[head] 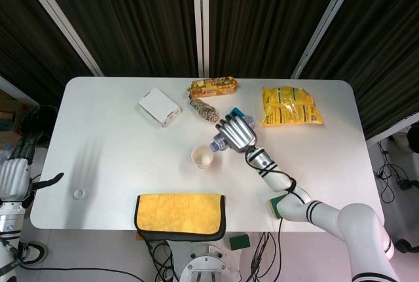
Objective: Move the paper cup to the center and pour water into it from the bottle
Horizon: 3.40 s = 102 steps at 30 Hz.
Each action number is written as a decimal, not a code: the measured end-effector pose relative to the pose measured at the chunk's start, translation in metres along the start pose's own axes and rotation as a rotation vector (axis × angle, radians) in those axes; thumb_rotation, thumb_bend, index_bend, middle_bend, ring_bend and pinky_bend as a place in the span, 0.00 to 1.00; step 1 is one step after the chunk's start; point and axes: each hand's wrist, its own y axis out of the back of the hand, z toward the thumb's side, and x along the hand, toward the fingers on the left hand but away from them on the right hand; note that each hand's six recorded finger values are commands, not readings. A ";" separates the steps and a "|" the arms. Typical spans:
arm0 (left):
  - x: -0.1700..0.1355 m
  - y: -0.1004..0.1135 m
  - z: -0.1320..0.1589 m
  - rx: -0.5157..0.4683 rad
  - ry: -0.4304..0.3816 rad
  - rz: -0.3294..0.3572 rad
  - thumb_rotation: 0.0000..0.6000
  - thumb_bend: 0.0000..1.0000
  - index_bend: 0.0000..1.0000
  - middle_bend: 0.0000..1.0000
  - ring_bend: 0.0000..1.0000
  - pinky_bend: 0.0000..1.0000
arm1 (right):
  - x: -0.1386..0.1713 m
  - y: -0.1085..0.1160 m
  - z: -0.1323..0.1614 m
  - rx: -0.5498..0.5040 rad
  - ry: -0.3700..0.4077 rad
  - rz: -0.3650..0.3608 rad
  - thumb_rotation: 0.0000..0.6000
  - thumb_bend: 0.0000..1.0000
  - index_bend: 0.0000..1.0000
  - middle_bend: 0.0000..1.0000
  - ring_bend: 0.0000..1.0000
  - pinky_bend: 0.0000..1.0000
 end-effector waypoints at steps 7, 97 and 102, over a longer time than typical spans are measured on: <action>0.002 0.000 0.001 -0.007 -0.003 0.002 1.00 0.04 0.04 0.09 0.01 0.17 | -0.002 -0.002 0.000 0.042 0.007 0.005 1.00 0.37 0.87 0.66 0.50 0.50; -0.002 0.004 -0.011 0.010 0.020 -0.016 1.00 0.04 0.04 0.09 0.01 0.17 | -0.024 -0.003 0.013 0.315 0.082 0.027 1.00 0.38 0.87 0.64 0.50 0.50; -0.002 0.004 -0.010 0.011 0.020 -0.017 1.00 0.04 0.04 0.09 0.01 0.17 | -0.024 -0.002 0.013 0.319 0.083 0.024 1.00 0.38 0.86 0.64 0.50 0.50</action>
